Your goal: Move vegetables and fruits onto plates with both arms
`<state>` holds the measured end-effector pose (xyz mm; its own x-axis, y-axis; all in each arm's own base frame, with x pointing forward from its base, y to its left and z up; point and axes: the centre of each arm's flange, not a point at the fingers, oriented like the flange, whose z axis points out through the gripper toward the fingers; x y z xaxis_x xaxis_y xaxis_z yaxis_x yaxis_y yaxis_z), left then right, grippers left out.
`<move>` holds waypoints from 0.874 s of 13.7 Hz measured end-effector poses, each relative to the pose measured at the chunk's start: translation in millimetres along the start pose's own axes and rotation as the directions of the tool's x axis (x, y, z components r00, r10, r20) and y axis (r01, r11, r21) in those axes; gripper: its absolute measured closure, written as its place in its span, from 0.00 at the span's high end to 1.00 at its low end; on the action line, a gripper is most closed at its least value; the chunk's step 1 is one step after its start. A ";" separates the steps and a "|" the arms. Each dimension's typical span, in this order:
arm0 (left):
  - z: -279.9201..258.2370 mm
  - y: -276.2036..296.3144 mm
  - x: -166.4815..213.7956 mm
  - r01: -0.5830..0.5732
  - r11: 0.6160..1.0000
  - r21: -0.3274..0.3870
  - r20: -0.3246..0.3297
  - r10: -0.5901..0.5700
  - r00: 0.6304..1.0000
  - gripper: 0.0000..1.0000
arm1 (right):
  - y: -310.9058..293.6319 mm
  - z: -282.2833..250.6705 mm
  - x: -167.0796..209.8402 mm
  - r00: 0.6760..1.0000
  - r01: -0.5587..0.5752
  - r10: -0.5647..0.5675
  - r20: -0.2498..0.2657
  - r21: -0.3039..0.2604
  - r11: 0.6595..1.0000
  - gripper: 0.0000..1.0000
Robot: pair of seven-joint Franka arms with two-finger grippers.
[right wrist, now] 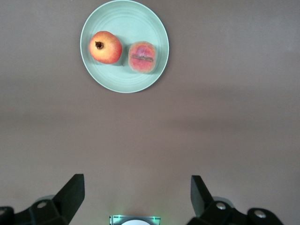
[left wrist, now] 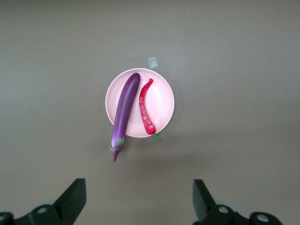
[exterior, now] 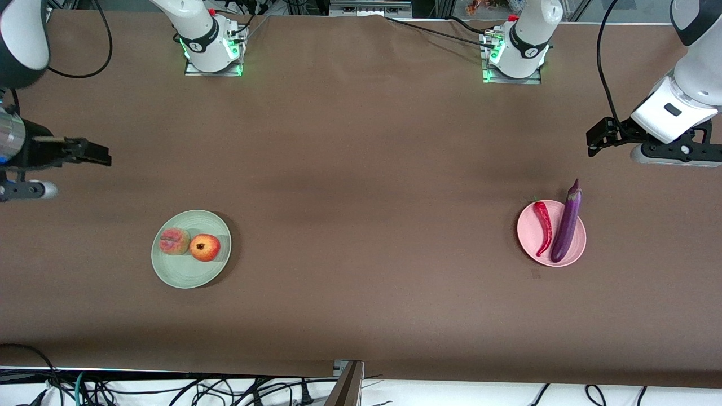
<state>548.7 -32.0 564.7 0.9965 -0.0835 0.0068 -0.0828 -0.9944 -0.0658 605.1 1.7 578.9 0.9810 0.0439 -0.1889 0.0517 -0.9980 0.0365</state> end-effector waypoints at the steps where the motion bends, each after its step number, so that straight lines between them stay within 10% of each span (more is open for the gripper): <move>1: 0.0 0.2 0.0 0.000 1.000 0.000 0.000 0.000 1.000 1.00 | 1.5 -10.6 -9.0 1.000 -0.002 0.002 -0.015 0.000 1.000 1.00; 5: -0.1 0.3 0.0 -0.001 1.000 0.000 0.001 0.001 1.000 1.00 | 16.1 -55.0 -48.8 0.995 -0.026 0.026 -0.092 0.007 1.000 1.00; 12: -0.4 0.3 0.1 0.000 1.000 0.000 0.000 0.000 1.000 1.00 | 14.2 -40.2 -49.5 0.998 -0.022 0.022 -0.056 0.009 1.000 1.00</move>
